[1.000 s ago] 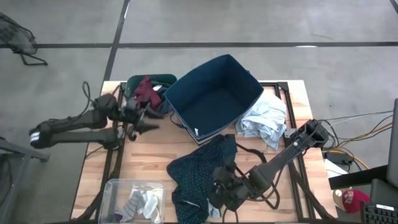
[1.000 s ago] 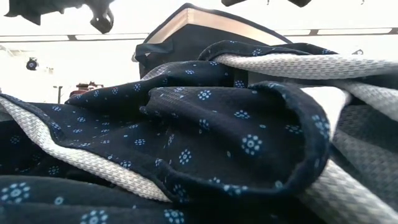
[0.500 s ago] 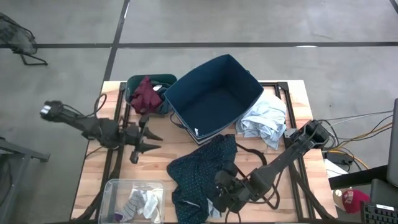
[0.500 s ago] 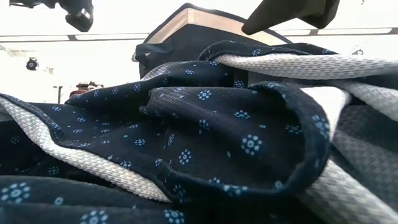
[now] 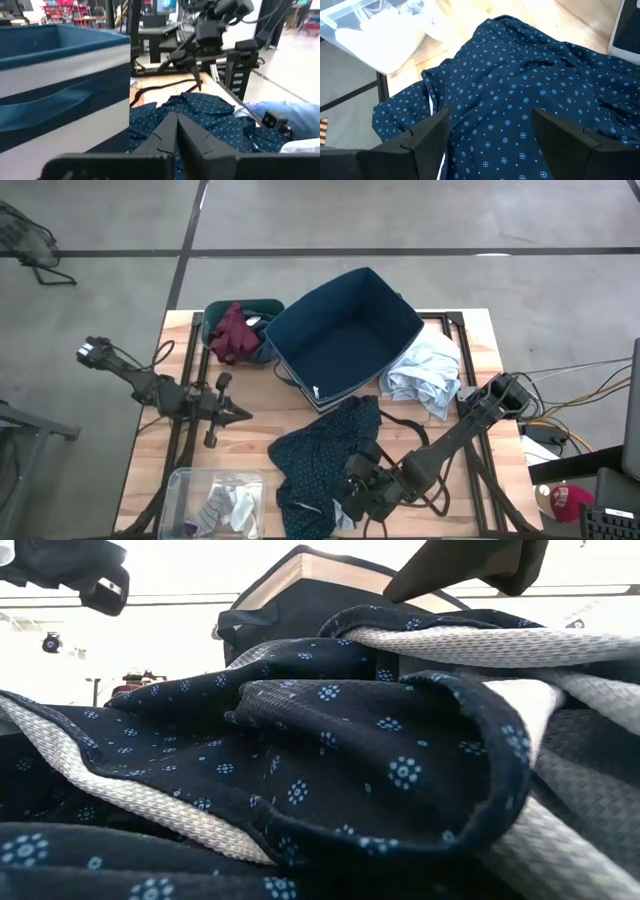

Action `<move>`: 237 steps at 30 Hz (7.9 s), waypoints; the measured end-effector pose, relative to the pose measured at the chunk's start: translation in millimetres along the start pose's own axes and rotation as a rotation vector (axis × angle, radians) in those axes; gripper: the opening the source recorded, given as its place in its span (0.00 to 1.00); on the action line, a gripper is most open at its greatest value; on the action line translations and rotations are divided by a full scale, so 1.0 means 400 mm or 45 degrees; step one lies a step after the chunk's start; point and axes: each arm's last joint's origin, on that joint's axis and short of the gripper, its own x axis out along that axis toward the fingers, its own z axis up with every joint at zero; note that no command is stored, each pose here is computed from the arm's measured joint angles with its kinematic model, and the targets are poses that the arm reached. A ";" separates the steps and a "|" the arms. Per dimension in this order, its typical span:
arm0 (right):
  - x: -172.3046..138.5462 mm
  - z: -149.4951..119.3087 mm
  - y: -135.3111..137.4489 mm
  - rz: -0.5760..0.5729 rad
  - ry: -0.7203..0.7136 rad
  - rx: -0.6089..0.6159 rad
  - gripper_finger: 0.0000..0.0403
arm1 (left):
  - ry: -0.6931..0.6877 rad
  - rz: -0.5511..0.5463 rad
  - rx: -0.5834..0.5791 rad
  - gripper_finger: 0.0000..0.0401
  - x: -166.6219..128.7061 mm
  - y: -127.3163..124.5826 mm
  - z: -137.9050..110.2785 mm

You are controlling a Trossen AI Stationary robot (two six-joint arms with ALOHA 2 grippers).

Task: Pick & Place Cloths
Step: Put the blue polo shirt into the laundry organizer

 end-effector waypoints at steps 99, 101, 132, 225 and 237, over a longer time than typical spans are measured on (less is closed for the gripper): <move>0.020 -0.014 -0.012 0.060 0.018 -0.054 0.66 | -0.136 0.042 0.001 0.06 -0.037 0.024 -0.180; 0.020 -0.010 -0.011 0.061 0.016 -0.040 0.70 | -0.136 0.041 0.001 0.06 -0.037 0.024 -0.180; 0.177 -0.027 -0.019 0.070 0.199 -0.174 0.91 | -0.137 0.041 0.001 0.06 -0.036 0.024 -0.180; -0.492 0.682 -0.094 -0.729 -0.845 -0.361 0.09 | -0.139 0.042 0.000 0.06 -0.035 0.023 -0.180; -0.479 0.775 -0.232 -0.932 -0.858 -0.232 0.16 | -0.139 0.042 0.000 0.06 -0.035 0.023 -0.179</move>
